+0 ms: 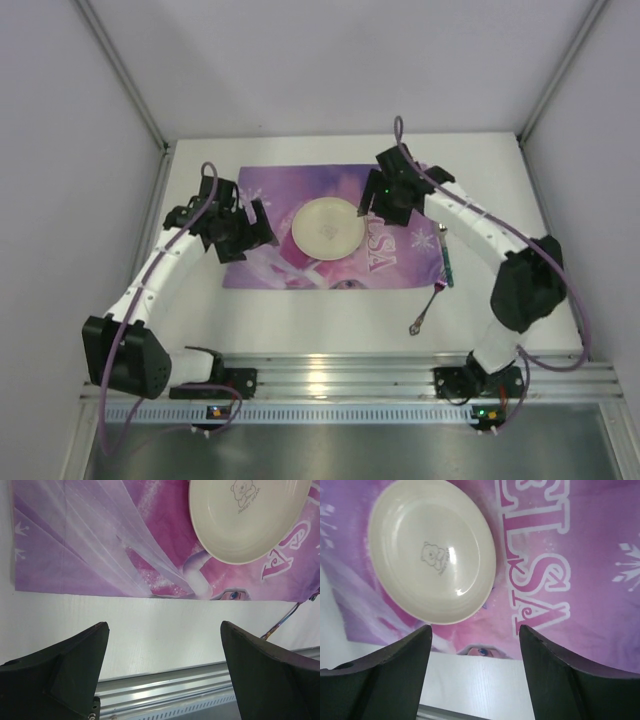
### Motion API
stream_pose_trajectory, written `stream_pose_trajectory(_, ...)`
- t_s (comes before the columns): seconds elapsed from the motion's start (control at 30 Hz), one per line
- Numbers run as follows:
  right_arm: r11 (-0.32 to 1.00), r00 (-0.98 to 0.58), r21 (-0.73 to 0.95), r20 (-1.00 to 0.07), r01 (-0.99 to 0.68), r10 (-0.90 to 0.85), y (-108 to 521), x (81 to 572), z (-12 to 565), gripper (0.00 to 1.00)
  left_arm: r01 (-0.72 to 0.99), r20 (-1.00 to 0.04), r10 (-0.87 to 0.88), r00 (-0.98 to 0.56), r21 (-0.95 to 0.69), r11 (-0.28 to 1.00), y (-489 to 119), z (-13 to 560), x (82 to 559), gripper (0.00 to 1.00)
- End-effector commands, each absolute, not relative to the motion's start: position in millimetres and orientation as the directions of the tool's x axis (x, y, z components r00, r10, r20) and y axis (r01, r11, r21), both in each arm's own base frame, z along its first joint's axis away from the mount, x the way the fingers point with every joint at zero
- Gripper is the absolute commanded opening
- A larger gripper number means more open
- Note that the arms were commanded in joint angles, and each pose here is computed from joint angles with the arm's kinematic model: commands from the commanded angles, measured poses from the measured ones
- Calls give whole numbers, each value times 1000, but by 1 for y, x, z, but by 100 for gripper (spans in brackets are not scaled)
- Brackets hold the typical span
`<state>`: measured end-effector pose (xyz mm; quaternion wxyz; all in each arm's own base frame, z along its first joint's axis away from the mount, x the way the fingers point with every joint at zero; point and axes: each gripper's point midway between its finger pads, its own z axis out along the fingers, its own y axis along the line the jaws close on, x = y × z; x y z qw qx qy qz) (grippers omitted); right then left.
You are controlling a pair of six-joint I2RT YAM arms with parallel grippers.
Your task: Set the dinner table for one person
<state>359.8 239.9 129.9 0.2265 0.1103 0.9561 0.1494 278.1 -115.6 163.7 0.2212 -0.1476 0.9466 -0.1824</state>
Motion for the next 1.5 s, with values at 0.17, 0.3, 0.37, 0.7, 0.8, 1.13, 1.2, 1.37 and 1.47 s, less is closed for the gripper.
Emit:
stream_pose_trajectory(0.17, 921, -725, 265, -569, 286, 388, 129, 319, 203, 71, -174, -347, -357, -867, -461, 870, -130, 154, 290, 99)
stream_pose_trajectory(0.3, 880, -734, 149, -498, 451, 461, 56, 292, 150, 65, -157, -342, -343, -875, -470, 869, -134, 153, 292, 99)
stream_pose_trajectory(0.37, 866, -728, 106, -498, 488, 471, 32, 290, 139, 61, -147, -341, -334, -879, -471, 870, -135, 151, 293, 99)
stream_pose_trajectory(0.7, 885, -807, -56, -441, 461, 393, 19, 314, 91, 51, -118, -335, -302, -893, -472, 874, -140, 149, 295, 99)
stream_pose_trajectory(0.8, 885, -823, -90, -419, 457, 383, 17, 320, 78, 50, -116, -337, -299, -893, -470, 875, -139, 150, 294, 99)
stream_pose_trajectory(1.13, 896, -847, -107, -388, 432, 362, 23, 341, 50, 50, -120, -342, -292, -893, -444, 888, -133, 149, 290, 99)
stream_pose_trajectory(1.2, 895, -848, -108, -387, 433, 363, 23, 344, 47, 50, -121, -342, -285, -895, -428, 896, -131, 148, 291, 99)
stream_pose_trajectory(1.37, 897, -865, -128, -354, 422, 356, 24, 347, 30, 49, -121, -344, -281, -896, -421, 899, -131, 149, 297, 99)
stream_pose_trajectory(1.47, 895, -870, -145, -341, 422, 355, 23, 349, 25, 48, -127, -334, -283, -899, -419, 899, -132, 146, 299, 99)
